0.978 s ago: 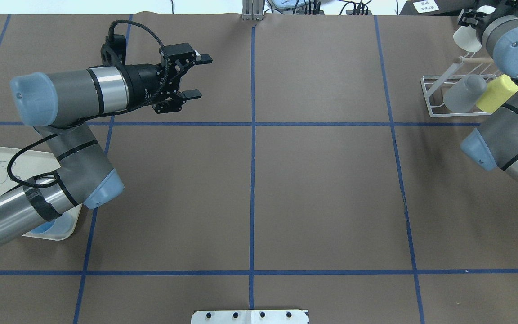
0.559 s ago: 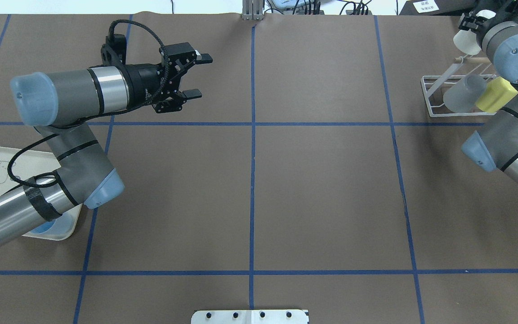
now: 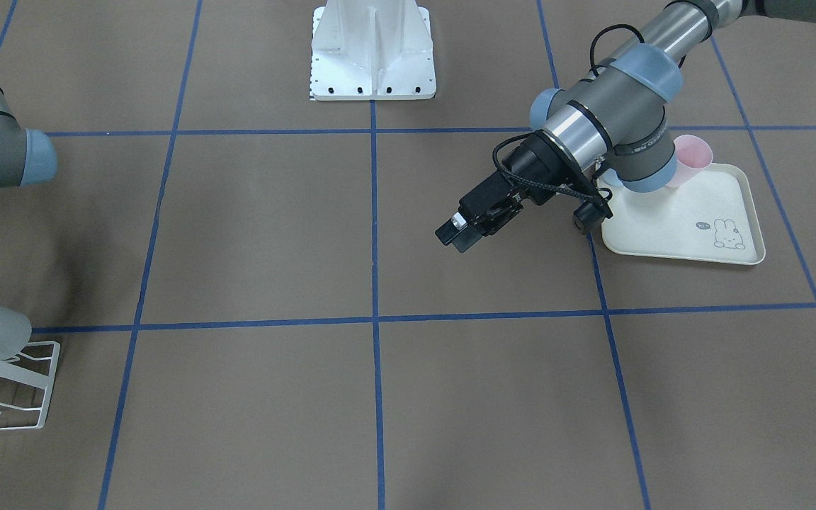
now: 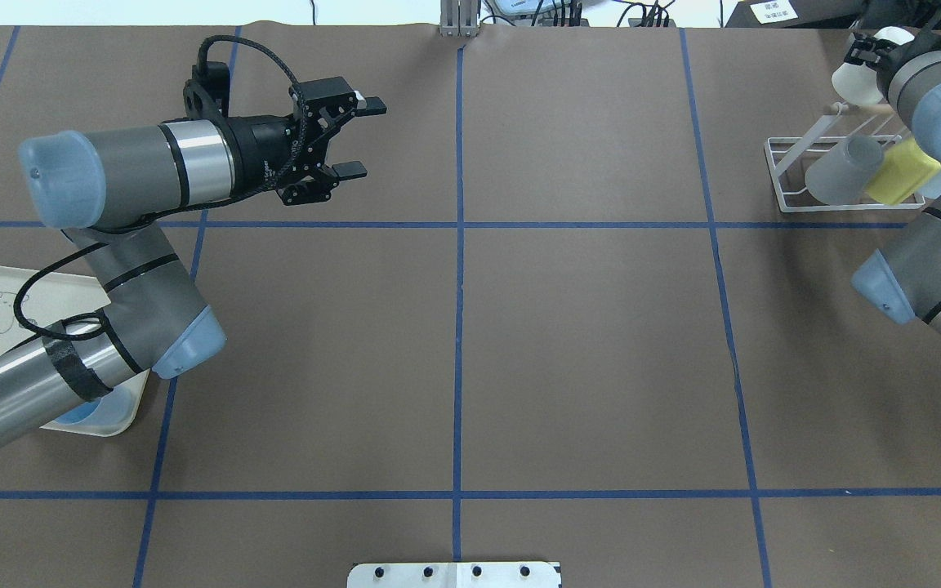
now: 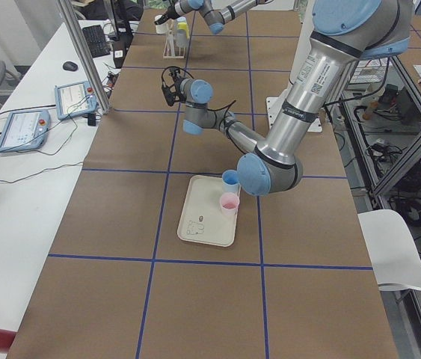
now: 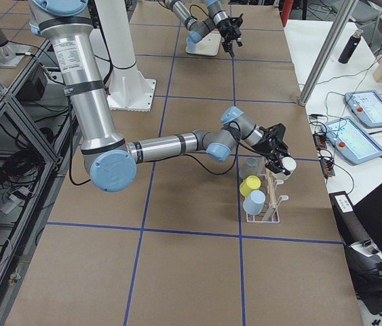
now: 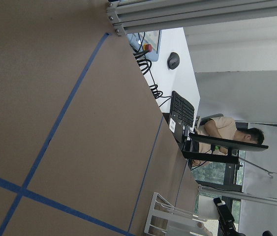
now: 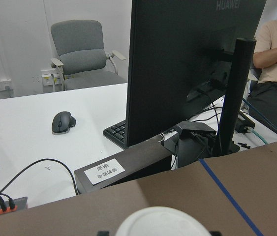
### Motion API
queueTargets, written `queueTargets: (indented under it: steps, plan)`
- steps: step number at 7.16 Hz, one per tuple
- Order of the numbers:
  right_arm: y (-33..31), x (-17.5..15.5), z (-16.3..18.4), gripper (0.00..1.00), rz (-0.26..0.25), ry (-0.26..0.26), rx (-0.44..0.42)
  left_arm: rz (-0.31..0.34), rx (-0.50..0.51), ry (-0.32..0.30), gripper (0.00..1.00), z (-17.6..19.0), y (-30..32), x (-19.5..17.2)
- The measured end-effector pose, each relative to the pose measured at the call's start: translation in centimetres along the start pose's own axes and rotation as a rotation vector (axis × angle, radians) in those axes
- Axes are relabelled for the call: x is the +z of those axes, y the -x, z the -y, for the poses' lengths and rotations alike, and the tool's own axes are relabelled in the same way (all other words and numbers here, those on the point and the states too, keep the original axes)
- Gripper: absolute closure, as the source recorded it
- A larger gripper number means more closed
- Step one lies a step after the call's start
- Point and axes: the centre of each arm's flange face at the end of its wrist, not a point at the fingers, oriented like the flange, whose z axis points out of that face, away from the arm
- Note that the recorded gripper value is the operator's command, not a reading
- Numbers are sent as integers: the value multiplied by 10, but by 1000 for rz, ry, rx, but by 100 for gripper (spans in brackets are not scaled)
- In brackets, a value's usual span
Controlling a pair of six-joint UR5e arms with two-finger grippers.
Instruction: Transfer IKEA cup to right arm and place on rack
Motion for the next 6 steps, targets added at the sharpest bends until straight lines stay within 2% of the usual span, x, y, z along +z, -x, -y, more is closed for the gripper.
queueTargets:
  steps: [1,2,3,6]
  plan:
    - [1,-2,-2,61,5,1,1,0,0,0,0,0,0,0]
    - [3,-4,-5,37,10,4,-1,-1,0,0,0,0,0,0]
    - [5,-4,-9,0,13,7,-4,-2,1,0,0,0,-1,0]
    - [11,-10,-13,0,23,1,-5,1,1,-4,0,3,0,-3]
